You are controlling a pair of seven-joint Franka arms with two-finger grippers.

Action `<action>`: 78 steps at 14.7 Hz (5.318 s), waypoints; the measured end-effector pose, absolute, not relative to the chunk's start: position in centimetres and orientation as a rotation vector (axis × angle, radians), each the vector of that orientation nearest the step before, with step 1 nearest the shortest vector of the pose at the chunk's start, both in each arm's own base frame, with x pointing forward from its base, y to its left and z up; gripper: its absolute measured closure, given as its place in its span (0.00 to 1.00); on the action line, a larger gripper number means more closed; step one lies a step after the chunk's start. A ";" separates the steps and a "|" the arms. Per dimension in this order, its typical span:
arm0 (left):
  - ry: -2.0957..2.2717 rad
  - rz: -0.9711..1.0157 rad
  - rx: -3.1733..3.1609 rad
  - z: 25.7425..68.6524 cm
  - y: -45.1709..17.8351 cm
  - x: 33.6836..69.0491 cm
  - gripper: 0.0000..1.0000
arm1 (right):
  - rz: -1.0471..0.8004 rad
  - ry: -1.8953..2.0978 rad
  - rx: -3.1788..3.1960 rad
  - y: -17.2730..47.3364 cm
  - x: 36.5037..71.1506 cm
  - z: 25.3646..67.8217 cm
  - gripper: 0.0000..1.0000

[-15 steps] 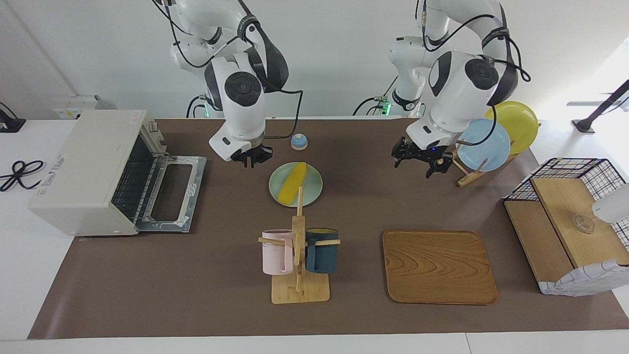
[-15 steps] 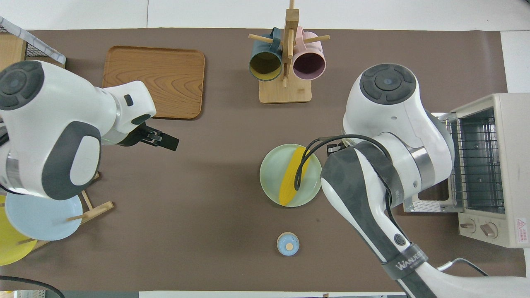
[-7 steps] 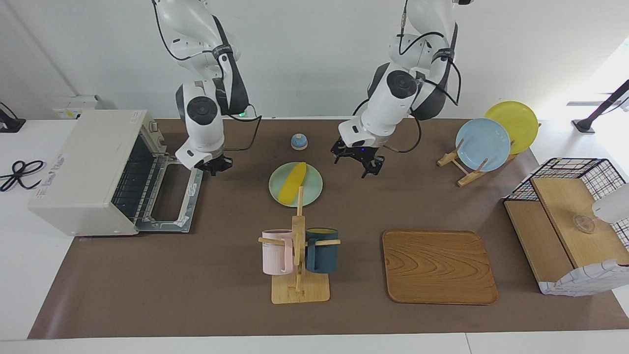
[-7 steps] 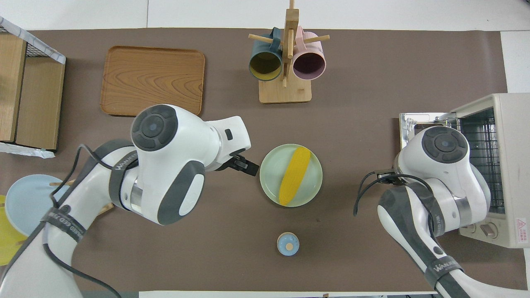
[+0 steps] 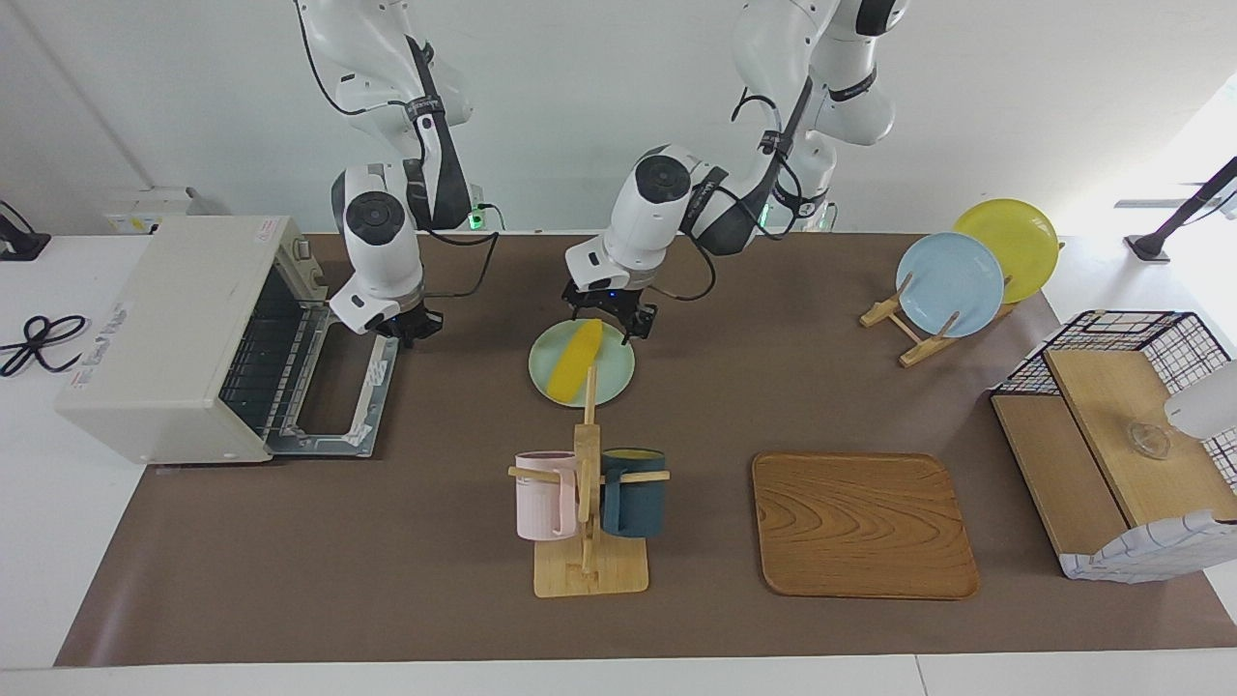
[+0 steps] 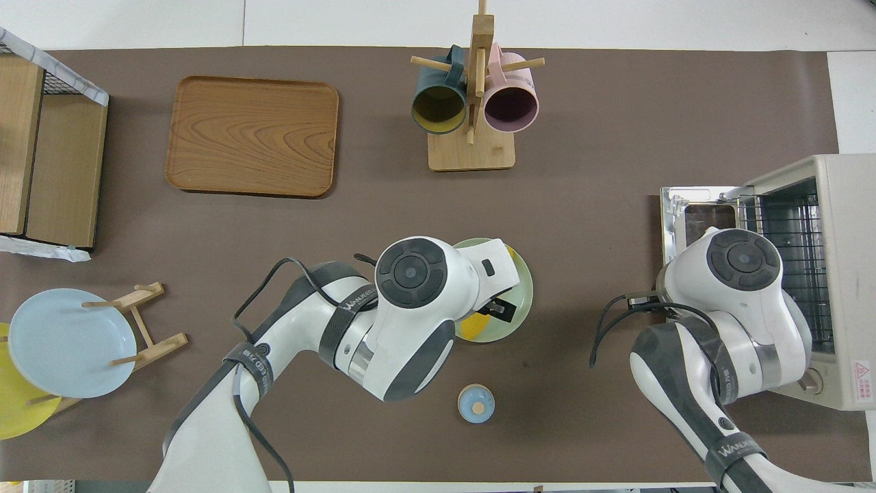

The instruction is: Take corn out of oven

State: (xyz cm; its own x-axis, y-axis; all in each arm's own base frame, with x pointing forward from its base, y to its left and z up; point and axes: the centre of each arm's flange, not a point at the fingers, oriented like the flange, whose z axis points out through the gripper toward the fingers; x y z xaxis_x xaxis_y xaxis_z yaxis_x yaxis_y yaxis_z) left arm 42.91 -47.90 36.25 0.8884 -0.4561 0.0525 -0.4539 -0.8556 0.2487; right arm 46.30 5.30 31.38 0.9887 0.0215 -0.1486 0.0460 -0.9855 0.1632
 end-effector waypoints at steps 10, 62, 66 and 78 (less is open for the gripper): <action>-0.680 -0.001 2.866 33.1 -49.8 45.5 0.00 | -0.248 0.018 2.964 4.1 45.4 30.6 0.99; -0.001 0.211 3.052 31.5 -13.5 74.3 0.44 | -0.266 0.277 3.033 4.6 49.9 56.0 0.83; -0.047 0.214 3.054 31.5 -13.5 74.3 0.38 | -0.296 0.246 3.066 4.2 50.1 55.6 0.84; -0.039 0.207 3.108 43.7 -10.9 72.2 0.00 | -0.430 0.203 3.069 2.9 54.0 54.0 0.38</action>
State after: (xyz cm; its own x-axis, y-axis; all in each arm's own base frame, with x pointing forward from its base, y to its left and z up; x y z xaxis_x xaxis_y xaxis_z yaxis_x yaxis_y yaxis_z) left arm 72.22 -10.91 43.68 0.9909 -0.0229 0.1329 -0.0265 -0.9993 0.0250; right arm 53.99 2.95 53.98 0.9531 0.1243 -0.2761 0.1343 -0.9908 0.0177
